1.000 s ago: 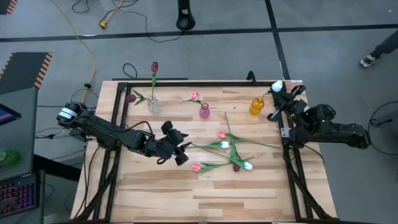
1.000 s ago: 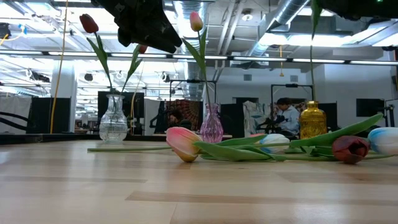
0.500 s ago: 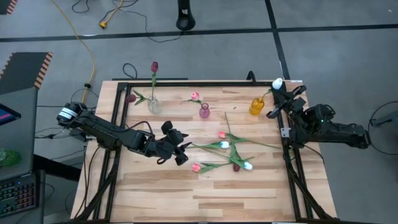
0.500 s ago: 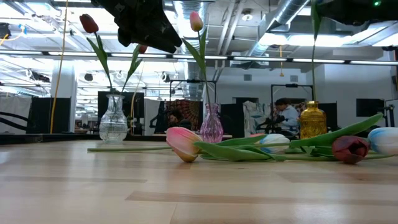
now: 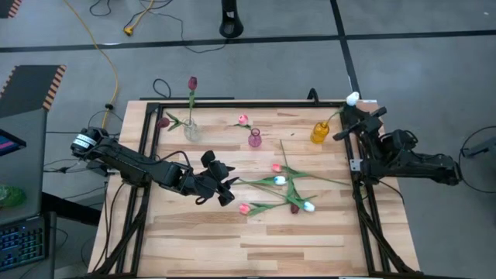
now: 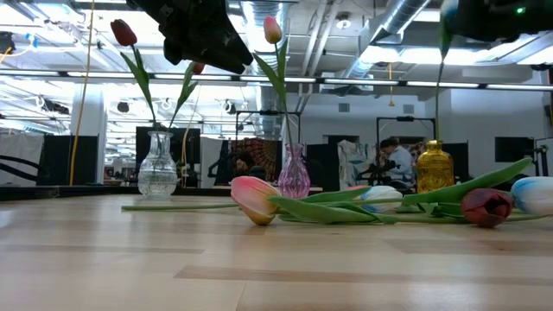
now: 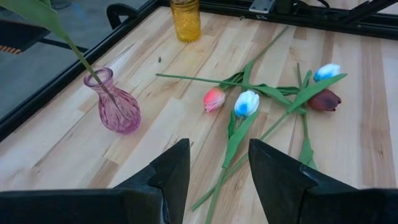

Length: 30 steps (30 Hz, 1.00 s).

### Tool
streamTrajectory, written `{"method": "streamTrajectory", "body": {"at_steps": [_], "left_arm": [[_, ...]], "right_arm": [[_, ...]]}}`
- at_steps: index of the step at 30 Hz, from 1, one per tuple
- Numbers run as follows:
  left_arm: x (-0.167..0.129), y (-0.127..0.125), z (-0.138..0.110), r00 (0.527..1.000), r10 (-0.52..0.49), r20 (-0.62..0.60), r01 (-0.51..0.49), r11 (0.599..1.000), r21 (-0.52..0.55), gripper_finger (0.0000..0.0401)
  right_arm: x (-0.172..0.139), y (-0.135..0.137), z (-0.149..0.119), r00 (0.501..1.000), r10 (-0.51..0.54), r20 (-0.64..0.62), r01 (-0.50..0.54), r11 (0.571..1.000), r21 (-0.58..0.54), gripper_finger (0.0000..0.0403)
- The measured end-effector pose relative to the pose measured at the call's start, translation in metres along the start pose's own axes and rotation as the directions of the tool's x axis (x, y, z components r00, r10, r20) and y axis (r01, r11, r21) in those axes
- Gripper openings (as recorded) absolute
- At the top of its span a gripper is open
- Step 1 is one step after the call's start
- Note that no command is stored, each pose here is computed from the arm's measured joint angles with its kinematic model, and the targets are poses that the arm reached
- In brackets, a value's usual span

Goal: Sort flowers into vase by color
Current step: Put the top white flower into the yellow vase

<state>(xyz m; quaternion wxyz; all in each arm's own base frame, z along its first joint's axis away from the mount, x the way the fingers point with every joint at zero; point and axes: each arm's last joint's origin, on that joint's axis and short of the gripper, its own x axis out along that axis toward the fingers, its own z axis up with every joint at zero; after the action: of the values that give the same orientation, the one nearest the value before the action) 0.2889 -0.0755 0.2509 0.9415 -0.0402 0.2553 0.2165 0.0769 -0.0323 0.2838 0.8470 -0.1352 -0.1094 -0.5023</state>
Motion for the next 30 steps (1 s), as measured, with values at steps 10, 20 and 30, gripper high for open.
{"method": "streamTrajectory", "body": {"at_steps": [10,20,30], "left_arm": [[0.000,0.000,0.000,1.000,0.000,0.000,0.000,1.000,0.000,0.0153],[0.000,0.000,0.000,1.000,0.000,0.000,0.000,1.000,0.000,0.0153],[0.000,0.000,0.000,1.000,0.000,0.000,0.000,1.000,0.000,0.0153]], "right_arm": [[-0.003,-0.003,-0.003,0.981,-0.157,-0.116,0.163,0.986,0.043,0.0166],[-0.008,-0.001,-0.006,0.947,-0.234,-0.218,0.253,0.965,0.064,0.0244],[-0.013,-0.008,0.015,0.929,-0.240,-0.282,0.281,0.953,0.115,0.0249]]}}
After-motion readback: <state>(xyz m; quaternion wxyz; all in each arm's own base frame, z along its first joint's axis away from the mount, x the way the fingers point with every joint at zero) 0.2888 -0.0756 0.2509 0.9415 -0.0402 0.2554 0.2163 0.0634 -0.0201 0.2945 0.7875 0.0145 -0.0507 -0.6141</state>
